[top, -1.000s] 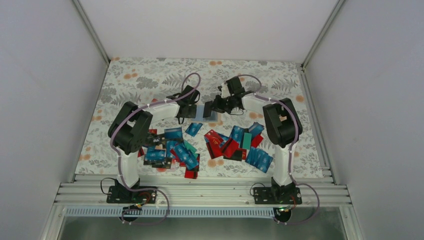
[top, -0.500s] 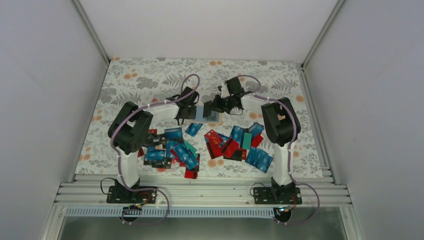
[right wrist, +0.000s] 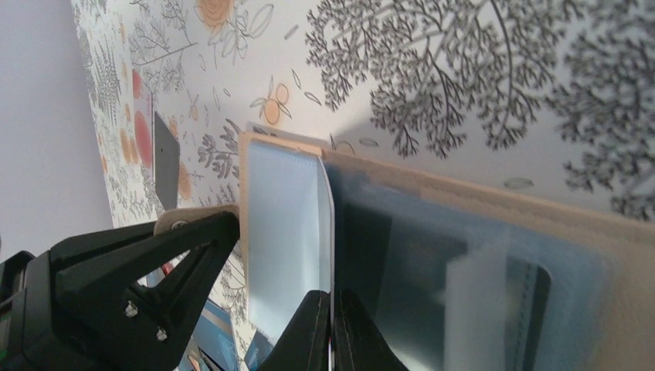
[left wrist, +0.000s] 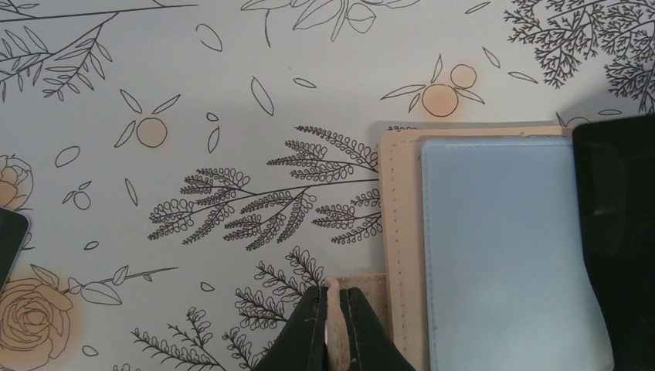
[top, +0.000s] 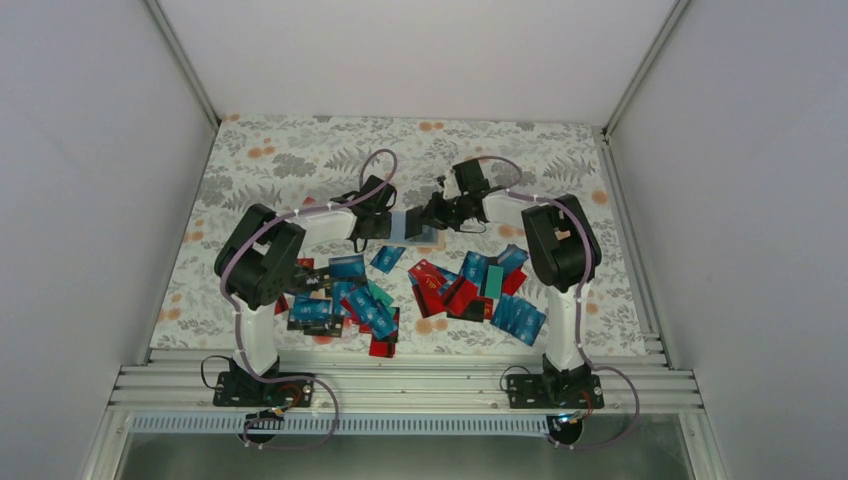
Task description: Put the credit cards into the card holder
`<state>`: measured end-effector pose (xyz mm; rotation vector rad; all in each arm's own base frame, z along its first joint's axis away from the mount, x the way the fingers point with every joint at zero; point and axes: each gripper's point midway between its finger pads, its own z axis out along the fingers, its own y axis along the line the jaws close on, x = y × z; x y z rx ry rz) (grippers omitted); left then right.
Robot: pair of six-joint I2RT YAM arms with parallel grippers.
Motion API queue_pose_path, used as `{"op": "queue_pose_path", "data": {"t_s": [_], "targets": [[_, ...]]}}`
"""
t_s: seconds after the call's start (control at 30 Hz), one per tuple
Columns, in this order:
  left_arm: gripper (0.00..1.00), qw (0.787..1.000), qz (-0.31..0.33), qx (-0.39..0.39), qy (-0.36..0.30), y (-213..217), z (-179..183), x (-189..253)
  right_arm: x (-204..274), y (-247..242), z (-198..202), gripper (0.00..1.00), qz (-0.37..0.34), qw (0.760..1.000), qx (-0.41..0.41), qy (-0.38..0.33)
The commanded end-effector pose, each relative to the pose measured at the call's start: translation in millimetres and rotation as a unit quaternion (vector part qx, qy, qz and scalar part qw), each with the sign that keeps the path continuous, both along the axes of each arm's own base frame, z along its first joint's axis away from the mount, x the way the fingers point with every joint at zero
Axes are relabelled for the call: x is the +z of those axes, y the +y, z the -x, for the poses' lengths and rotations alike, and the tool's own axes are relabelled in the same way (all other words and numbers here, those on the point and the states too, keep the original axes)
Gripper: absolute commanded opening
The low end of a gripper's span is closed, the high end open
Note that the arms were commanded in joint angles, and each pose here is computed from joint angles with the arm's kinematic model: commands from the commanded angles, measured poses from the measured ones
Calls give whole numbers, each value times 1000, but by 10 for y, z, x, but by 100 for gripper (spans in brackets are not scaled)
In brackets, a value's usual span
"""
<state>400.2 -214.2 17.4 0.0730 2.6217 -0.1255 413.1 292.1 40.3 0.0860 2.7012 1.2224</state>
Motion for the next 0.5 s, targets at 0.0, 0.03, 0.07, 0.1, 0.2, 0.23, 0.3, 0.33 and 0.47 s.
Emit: {"op": "queue_pose_path", "data": {"t_s": [0.0, 0.03, 0.07, 0.1, 0.2, 0.23, 0.3, 0.33, 0.47], "targets": [[2, 999, 10, -6, 46, -17, 210, -222, 174, -67, 100, 5, -5, 1000, -6, 0], [2, 999, 10, -5, 47, -9, 217, -230, 172, -91, 141, 4, -3, 1000, -4, 3], [2, 999, 10, -5, 48, -9, 217, -230, 177, -105, 178, 5, -3, 1000, 0, 4], [2, 999, 12, -6, 47, -16, 218, -220, 161, -124, 217, 4, -1, 1000, 4, 10], [2, 999, 18, -9, 43, -34, 216, -197, 109, -139, 303, 5, -8, 999, 19, 28], [2, 999, 18, -9, 44, -33, 219, -195, 96, -139, 333, 4, -12, 999, 23, 33], [2, 999, 19, -9, 42, -36, 213, -182, 91, -125, 385, 4, -19, 998, 32, 42], [2, 999, 19, -10, 42, -36, 216, -177, 97, -118, 407, 4, -22, 998, 36, 46], [2, 999, 20, -13, 42, -43, 221, -171, 108, -137, 456, 4, -16, 998, 44, 49]]}}
